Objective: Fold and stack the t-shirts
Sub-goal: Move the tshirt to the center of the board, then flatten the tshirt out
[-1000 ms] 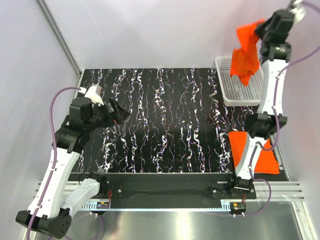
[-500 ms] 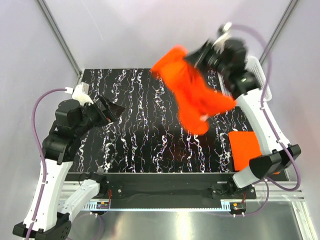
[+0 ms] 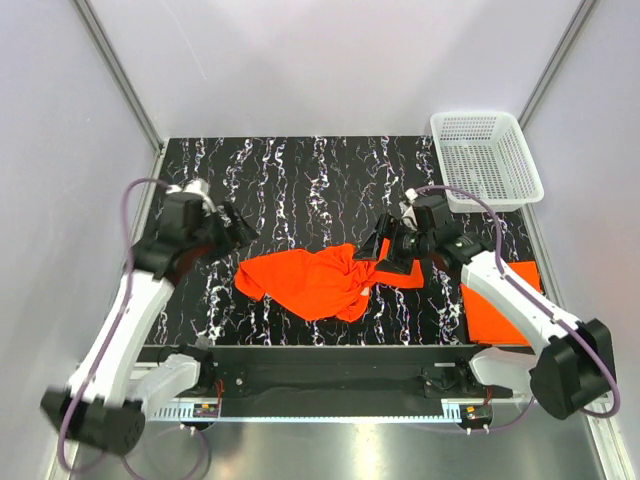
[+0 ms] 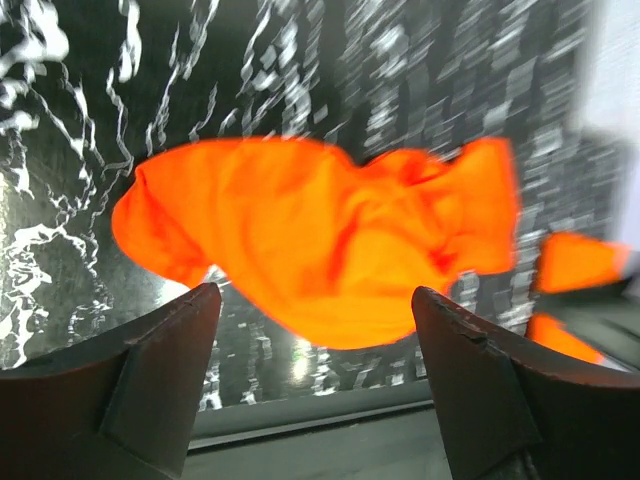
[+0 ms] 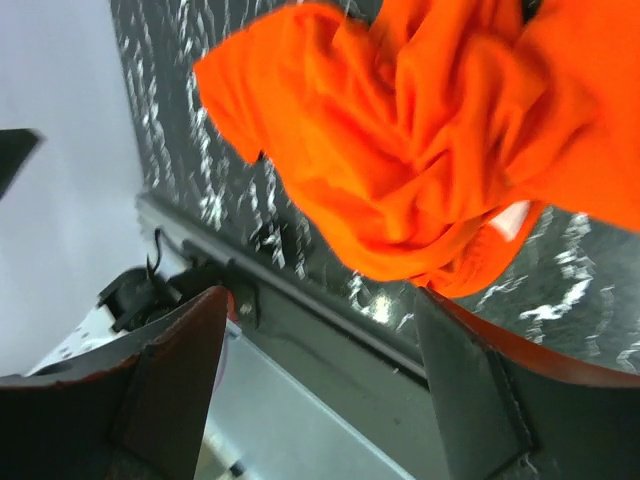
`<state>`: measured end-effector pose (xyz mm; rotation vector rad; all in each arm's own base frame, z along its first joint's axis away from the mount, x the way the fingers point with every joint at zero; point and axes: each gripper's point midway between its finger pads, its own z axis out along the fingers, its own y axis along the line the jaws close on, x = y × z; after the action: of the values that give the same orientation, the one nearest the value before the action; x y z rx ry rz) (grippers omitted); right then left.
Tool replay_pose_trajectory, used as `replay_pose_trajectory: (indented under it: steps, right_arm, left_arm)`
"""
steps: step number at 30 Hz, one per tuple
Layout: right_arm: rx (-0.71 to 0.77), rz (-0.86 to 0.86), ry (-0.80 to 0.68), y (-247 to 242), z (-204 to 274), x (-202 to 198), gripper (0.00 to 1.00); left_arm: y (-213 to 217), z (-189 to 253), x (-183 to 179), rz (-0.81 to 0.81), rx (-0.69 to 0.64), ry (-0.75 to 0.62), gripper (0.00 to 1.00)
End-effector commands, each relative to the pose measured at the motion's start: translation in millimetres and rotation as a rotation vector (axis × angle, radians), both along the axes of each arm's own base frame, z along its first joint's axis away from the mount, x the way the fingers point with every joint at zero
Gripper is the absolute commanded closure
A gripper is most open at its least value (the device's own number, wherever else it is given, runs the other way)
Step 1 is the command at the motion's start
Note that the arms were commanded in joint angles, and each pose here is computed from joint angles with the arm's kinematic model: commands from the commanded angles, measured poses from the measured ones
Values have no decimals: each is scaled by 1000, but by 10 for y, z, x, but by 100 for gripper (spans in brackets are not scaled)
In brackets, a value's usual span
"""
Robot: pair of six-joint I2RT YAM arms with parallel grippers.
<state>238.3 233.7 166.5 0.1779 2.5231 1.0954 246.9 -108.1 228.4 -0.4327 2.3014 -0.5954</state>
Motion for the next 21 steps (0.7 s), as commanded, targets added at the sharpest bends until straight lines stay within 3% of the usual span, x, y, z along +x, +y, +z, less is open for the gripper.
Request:
replay_pose_trajectory:
  steps: [1, 5, 10, 21]
  right_arm:
    - [-198, -106, -28, -407, -180, 194, 19]
    - [-284, -201, 129, -758, -583, 363, 27]
    - [-369, -225, 220, -1024, -883, 476, 30]
    - [-439, -199, 338, -1090, -1218, 399, 20]
  left_arm:
    - [-188, -293, 214, -111, 63, 68, 18]
    - [-407, -615, 644, -243, 200, 153, 18]
    - [-1020, -773, 942, -441, 276, 160, 15]
    - [-1702, -1571, 795, -715, 344, 296, 11]
